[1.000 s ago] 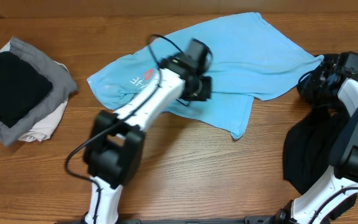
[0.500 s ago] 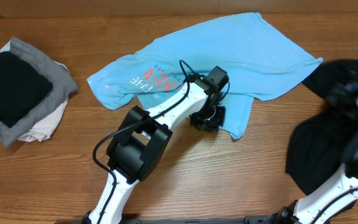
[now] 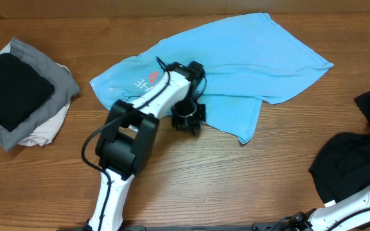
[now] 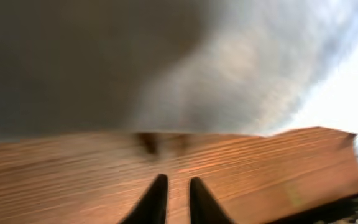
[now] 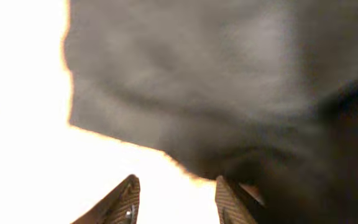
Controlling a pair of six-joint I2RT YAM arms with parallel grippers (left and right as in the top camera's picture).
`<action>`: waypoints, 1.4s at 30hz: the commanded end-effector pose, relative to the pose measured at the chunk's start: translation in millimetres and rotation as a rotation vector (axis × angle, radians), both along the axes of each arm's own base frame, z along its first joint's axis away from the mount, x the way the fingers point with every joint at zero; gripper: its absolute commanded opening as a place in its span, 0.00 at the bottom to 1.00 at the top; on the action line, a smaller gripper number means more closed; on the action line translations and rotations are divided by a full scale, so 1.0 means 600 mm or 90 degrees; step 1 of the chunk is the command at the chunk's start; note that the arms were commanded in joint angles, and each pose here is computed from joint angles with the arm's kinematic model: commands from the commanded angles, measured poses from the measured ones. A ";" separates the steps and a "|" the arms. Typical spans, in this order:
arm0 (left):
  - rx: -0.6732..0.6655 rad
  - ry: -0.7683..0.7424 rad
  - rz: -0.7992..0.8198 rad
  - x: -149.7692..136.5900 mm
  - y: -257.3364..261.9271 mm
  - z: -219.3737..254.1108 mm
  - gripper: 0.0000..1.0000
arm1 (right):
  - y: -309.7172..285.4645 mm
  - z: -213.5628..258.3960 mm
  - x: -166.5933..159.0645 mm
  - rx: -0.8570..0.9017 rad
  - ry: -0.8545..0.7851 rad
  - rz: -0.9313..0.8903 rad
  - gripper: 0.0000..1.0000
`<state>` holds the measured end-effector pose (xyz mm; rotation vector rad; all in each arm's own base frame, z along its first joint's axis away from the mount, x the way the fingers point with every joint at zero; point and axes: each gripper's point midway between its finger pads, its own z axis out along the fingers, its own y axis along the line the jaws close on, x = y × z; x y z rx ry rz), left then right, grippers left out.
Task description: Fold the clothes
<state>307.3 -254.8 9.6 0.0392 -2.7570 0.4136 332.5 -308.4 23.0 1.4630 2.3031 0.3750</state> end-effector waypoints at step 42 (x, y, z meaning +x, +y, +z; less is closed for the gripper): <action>0.162 -0.095 0.106 0.007 -0.031 -0.031 0.04 | 0.234 0.176 0.061 -0.046 0.089 0.255 0.62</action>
